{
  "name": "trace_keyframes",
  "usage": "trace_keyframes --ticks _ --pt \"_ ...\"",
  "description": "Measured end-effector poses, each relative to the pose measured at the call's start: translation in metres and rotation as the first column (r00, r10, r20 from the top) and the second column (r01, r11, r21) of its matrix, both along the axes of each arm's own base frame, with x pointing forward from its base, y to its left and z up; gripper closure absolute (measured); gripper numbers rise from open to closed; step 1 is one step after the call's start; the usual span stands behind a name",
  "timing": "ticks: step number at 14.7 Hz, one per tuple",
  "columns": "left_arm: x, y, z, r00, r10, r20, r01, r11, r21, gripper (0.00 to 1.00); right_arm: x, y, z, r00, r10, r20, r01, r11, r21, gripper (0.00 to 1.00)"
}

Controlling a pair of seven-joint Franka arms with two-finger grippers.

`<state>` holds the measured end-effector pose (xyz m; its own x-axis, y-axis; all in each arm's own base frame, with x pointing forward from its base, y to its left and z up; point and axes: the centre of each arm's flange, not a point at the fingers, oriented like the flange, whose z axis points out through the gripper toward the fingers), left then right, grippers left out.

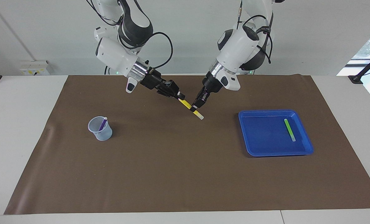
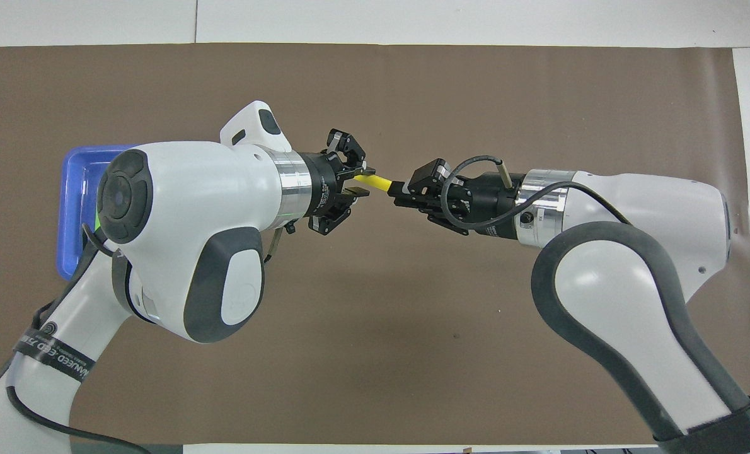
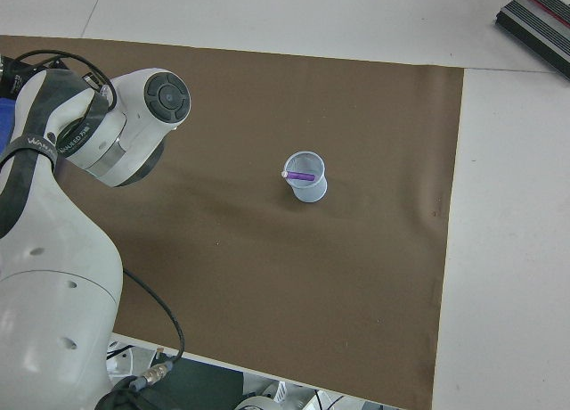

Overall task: Transfer and insert pens with both arms
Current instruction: 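Insert the yellow pen into the cup while the left gripper reaches the tray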

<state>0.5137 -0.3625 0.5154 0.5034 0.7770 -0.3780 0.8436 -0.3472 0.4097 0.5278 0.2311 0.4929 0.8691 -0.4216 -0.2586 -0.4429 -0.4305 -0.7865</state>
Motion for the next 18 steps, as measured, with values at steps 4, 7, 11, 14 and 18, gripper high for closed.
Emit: trace_keyframes --ticks 4,7,11,14,18 --pt "0.002 0.014 -0.01 0.986 -0.166 0.012 0.164 0.984 0.072 0.19 0.005 -0.017 0.006 0.996 0.084 -0.007 -0.084 0.995 -0.051 0.82" --pt "0.023 0.061 -0.018 0.951 -0.307 0.033 0.295 0.936 0.189 0.0 0.019 -0.079 0.036 0.968 0.248 -0.025 -0.248 0.946 -0.209 0.82" --pt "0.04 0.13 -0.038 0.882 -0.468 0.055 0.428 0.845 0.321 0.0 0.022 -0.18 0.066 0.852 0.521 -0.05 -0.473 0.726 -0.498 0.82" --pt "0.038 0.196 -0.071 0.79 -0.613 0.014 0.554 0.724 0.412 0.0 0.026 -0.235 0.059 0.673 0.725 -0.146 -0.599 0.418 -0.683 0.82" --pt "0.042 0.301 -0.101 0.656 -0.755 -0.011 0.673 0.577 0.463 0.0 0.03 -0.26 0.045 0.587 0.775 -0.236 -0.641 0.267 -0.719 0.82"
